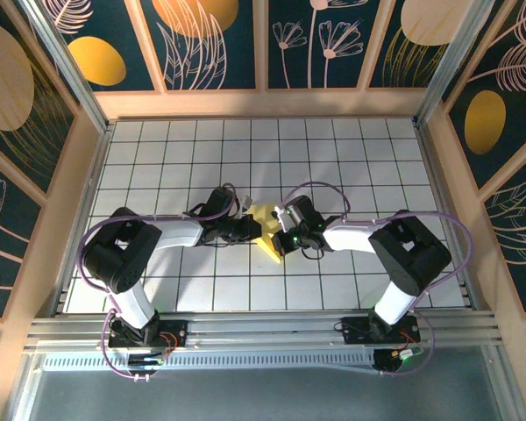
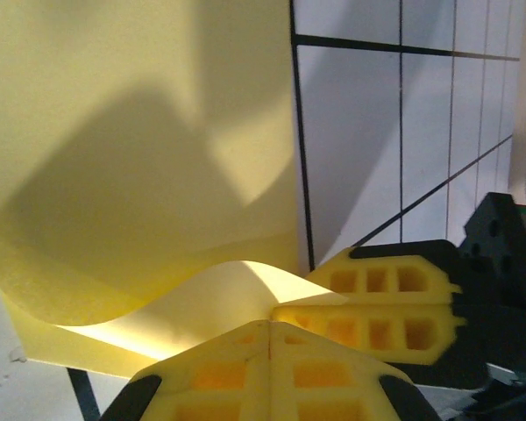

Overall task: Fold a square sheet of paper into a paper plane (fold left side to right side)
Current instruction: Third fold the triangle at the center of the table.

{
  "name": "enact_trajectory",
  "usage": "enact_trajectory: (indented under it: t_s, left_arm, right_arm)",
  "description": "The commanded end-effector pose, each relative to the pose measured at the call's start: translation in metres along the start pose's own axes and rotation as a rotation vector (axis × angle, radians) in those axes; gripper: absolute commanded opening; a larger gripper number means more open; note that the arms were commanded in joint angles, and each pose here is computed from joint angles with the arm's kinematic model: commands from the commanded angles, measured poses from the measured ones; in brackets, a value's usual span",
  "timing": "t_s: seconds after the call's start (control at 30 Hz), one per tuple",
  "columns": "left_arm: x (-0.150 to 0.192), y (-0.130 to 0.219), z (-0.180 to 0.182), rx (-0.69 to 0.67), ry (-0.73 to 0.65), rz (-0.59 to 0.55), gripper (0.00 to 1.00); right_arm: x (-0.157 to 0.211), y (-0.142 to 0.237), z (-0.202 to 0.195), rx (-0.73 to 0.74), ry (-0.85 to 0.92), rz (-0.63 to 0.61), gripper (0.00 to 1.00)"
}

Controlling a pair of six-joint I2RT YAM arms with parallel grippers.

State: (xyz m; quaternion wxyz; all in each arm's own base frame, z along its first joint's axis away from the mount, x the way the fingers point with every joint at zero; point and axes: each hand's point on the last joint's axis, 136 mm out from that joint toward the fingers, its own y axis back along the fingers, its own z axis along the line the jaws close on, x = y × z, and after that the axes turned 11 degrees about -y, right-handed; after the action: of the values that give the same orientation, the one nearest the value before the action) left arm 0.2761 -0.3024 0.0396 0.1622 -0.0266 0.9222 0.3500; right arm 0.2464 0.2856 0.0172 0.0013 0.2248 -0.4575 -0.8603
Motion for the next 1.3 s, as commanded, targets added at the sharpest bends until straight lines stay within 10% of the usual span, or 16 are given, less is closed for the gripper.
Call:
enact_trajectory:
  t_s: [0.0, 1.27]
  left_arm:
    - [0.007, -0.006, 0.006, -0.002, 0.007, 0.017, 0.06]
    - [0.034, -0.011, 0.055, -0.204, 0.061, 0.1, 0.01]
  right_arm:
    - [0.028, -0.009, -0.023, 0.081, -0.027, 0.105, 0.0]
    - [0.01, 0.0, -0.007, 0.014, -0.06, 0.05, 0.03]
